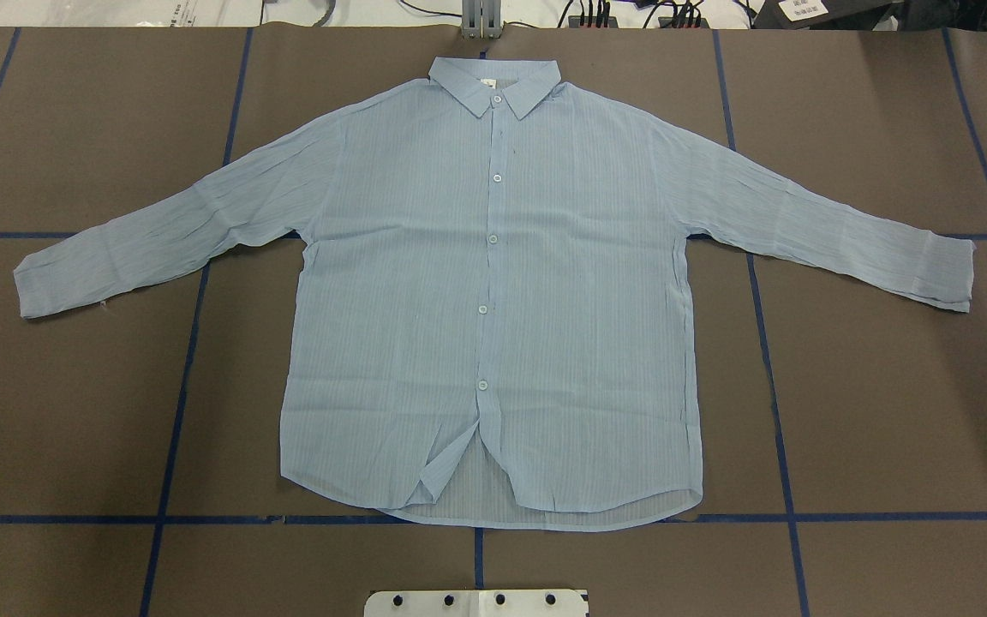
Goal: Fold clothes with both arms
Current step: 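Move the right gripper to the cuff of the sleeve nearest it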
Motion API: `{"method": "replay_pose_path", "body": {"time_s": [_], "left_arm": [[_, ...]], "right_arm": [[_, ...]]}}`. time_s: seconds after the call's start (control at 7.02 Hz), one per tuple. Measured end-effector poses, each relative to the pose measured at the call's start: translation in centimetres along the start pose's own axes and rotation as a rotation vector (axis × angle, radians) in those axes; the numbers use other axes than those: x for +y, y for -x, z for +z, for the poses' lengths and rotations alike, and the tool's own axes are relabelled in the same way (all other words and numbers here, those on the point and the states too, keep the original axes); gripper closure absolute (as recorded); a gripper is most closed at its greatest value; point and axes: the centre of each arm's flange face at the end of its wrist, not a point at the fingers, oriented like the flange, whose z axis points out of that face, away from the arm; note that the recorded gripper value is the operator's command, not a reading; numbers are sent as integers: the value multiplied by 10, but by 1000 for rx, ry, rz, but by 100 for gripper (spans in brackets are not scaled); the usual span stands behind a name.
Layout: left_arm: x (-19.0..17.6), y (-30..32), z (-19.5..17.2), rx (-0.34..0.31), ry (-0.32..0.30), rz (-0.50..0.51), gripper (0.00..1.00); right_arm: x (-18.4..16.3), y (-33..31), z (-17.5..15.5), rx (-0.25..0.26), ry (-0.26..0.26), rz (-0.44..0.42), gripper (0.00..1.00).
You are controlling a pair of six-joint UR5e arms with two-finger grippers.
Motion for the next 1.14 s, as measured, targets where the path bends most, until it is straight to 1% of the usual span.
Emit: {"method": "replay_pose_path", "body": {"time_s": [0.29,0.43,0.57,0.71,0.86,1.0,1.14], "left_arm": [[1,-1,2,4,2,5,0],[-2,-6,0,21,-5,13,0],[-11,-16,-4,52,-22,34,0],[-24,-30,-12,72,-54,71,0],[-40,-42,-24,78,-118,124,0],[-55,-52,-38,73,-217,200,0],[-66,-58,-46,69,-308,269,0]], "right_arm": [[-2,7,5,-1,11,-19,0],[-9,18,9,0,14,-48,0],[-23,38,10,1,-3,-104,0],[-41,63,7,0,-49,-182,0],[-56,86,0,-3,-121,-266,0],[-67,102,-11,-5,-206,-329,0],[-74,109,-19,-9,-275,-334,0]]}}
